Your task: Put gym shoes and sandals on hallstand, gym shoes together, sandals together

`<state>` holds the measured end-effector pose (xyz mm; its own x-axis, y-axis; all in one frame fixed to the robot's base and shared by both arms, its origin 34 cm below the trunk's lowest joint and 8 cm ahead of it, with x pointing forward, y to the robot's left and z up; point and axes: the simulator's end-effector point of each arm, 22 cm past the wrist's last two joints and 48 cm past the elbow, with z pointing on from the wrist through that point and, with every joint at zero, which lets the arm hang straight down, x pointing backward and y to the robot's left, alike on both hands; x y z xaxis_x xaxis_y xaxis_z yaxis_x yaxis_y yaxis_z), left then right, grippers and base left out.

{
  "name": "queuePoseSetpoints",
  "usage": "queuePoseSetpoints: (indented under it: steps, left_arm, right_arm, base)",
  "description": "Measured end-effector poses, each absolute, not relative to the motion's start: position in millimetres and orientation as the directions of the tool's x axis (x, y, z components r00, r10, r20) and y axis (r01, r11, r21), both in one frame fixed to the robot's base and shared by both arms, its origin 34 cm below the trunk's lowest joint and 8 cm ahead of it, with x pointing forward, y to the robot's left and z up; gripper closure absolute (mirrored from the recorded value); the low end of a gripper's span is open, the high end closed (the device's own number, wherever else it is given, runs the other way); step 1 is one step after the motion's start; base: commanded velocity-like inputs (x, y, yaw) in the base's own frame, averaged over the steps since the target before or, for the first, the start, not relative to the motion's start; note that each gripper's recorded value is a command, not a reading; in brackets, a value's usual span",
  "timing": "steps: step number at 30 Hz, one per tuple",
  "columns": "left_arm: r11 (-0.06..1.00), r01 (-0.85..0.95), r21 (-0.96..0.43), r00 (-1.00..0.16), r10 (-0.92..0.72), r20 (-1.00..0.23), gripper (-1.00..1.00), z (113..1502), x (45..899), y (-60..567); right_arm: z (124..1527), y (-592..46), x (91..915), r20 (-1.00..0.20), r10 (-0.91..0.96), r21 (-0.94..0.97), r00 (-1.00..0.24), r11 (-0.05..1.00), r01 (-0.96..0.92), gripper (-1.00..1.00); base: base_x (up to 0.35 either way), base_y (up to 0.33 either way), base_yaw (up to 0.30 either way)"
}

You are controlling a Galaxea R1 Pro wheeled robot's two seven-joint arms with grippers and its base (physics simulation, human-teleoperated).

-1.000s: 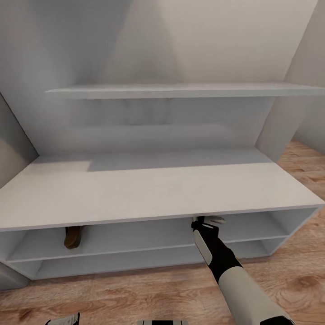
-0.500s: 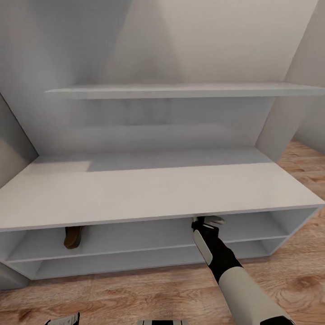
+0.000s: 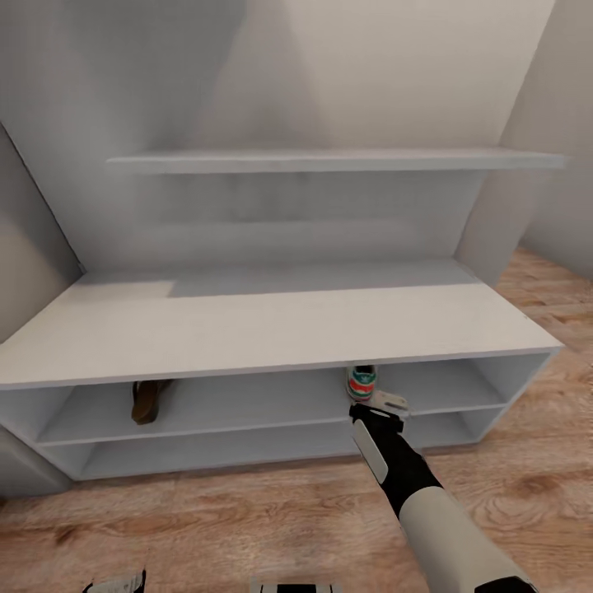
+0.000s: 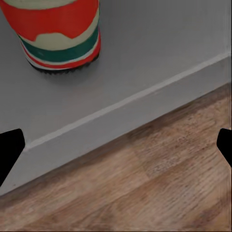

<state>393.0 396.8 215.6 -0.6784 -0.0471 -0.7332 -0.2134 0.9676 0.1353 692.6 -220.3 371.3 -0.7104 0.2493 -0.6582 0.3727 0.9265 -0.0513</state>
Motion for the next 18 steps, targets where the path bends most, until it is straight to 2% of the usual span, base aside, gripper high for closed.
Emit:
queuePoseSetpoints:
  steps: [14, 18]
  left_arm:
    - [0.967, -0.215, 0.135, -0.678, -0.048, -0.733, -1.0, 216, 393, 397]
    - [0.967, -0.215, 0.135, -0.678, -0.048, -0.733, -1.0, 216, 393, 397]
  right_arm:
    - [368, -221, 690, -0.653, 0.249, -0.055, -0.715, 0.926, 0.372, -1.0]
    - [343, -225, 671, -0.607, 0.241, -0.089, -0.758, 0.926, 0.366, -1.0]
  base:
    - [-0.324, -0.146, 0.0]
    - [-0.315, -0.168, 0.0]
